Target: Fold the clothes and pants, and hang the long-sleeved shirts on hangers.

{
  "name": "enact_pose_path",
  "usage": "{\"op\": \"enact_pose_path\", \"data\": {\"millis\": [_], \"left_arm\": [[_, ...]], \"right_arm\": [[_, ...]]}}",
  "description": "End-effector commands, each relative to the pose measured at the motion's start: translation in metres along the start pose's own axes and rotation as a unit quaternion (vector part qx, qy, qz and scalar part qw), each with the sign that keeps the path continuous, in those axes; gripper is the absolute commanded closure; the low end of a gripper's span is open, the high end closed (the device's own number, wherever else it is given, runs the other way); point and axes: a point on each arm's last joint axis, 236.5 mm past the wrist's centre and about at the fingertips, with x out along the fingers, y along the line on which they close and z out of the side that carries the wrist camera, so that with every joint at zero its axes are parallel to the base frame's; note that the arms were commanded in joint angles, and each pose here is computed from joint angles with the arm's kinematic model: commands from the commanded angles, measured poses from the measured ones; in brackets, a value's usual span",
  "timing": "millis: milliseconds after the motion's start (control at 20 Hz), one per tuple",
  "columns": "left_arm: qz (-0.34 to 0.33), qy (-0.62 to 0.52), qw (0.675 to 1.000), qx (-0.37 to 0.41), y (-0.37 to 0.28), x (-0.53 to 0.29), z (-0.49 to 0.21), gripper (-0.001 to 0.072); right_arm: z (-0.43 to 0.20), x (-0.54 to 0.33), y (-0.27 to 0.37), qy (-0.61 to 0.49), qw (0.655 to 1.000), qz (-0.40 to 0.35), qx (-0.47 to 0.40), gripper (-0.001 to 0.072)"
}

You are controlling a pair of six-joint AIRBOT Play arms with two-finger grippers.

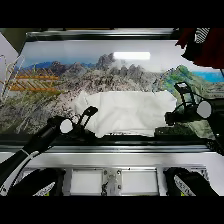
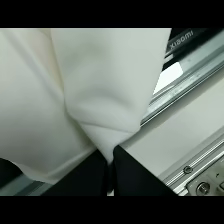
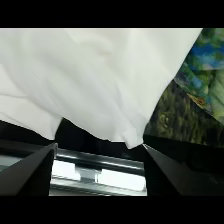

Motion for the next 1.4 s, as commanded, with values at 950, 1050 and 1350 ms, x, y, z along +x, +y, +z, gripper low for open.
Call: {"op": "enact_pose_path", "data": {"millis": [950, 1050, 1350], "left_arm": [[0.005, -0.008, 1.000, 0.005, 0.000, 0.010, -0.003, 0.0693], [0.005, -0.008, 1.000, 0.005, 0.000, 0.010, -0.004, 0.0694], [0.005, -0.009, 1.000, 0.005, 0.000, 0.010, -0.003, 0.0693]], "right_arm": [[0.074, 0.137, 0.127, 0.139, 0.974, -0.161, 0.075, 0.0277], [0.066, 0.135, 0.112, 0.157, 0.965, -0.187, 0.096, 0.0277], [0.067, 0.135, 0.103, 0.149, 0.955, -0.201, 0.161, 0.0272]]}}
